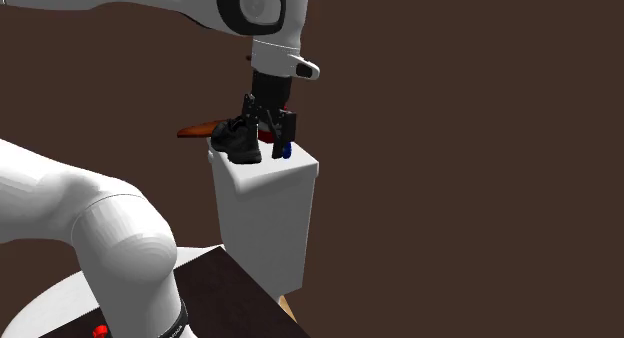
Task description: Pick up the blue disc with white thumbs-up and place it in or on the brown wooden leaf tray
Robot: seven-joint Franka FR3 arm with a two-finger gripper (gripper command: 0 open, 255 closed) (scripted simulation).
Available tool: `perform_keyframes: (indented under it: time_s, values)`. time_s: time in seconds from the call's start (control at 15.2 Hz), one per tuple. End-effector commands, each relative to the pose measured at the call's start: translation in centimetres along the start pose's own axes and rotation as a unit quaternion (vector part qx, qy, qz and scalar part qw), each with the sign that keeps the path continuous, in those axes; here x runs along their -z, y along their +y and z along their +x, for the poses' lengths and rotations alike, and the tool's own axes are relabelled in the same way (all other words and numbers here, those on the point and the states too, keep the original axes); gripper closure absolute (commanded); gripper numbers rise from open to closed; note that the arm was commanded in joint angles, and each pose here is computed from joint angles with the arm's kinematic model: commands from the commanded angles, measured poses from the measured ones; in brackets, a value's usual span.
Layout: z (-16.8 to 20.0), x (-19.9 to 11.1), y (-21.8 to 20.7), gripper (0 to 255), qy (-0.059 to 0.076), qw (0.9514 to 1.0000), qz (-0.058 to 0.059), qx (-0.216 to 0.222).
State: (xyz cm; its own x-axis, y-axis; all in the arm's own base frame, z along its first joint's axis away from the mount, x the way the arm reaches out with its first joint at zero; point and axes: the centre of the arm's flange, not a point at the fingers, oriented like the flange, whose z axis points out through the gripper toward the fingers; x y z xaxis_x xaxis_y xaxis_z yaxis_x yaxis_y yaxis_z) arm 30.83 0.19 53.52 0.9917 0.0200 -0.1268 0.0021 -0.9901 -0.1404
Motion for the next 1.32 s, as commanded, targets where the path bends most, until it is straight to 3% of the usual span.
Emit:
perform_keyframes:
  time_s: [0.0, 0.2, 0.46, 0.73, 0.99, 1.25]
  values:
    - [0.0, 0.0, 0.0, 0, 0.0, 1.0, 0.0, 0.0]
    - [1.5, -1.0, -2.4, 0, 0.048, 0.9988, 0.003, 0.003]
    - [3.5, -2.2, -5.5, 0, 0.112, 0.9937, 0.008, 0.006]
    - [5.7, -3.0, -8.7, 0, 0.175, 0.9844, 0.013, 0.01]
    - [7.9, -3.5, -11.8, 0, 0.236, 0.9715, 0.017, 0.013]
    - [8.8, -5.4, -11.9, 0, 0.236, 0.9715, 0.017, 0.013]
